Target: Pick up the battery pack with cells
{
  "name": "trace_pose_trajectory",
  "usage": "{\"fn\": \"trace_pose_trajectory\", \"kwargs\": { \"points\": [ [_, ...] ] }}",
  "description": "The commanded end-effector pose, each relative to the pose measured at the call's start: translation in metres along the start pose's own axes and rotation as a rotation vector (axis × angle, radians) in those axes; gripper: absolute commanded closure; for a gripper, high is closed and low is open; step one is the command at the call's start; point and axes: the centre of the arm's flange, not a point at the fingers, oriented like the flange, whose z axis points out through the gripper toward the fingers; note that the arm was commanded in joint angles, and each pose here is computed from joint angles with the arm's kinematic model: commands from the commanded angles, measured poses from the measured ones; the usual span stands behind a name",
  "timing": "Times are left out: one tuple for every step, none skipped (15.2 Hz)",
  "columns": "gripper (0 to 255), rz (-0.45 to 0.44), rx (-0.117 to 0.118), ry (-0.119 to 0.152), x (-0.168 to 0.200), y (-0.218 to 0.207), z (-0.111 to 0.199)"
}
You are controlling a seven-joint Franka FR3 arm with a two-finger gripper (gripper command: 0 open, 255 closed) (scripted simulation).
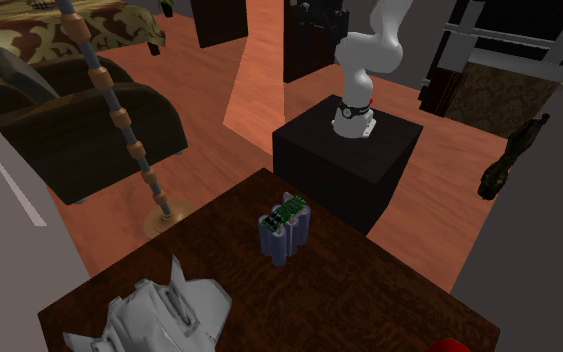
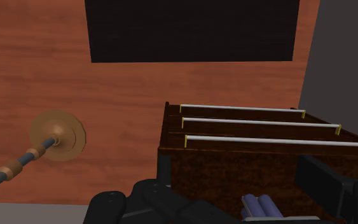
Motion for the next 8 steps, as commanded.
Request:
{"fn": "trace_pose_trajectory", "kwargs": {
  "points": [
    [0, 0.0, 0.0, 0.0, 0.0, 0.0, 0.0],
    [0, 0.005, -0.005, 0.001, 0.009, -0.008, 0.005],
    [0, 0.011, -0.01, 0.002, 0.019, -0.017, 0.01],
    [0, 0.016, -0.015, 0.002, 0.028, -0.025, 0.015],
    [0, 0.021, -0.02, 0.003, 0.038, -0.033, 0.02],
    [0, 0.027, -0.025, 0.004, 0.048, -0.041, 0.025],
    [0, 0.032, -0.03, 0.005, 0.057, -0.049, 0.031],
    [0, 0.037, -0.035, 0.006, 0.067, -0.057, 0.036]
  ]
}}
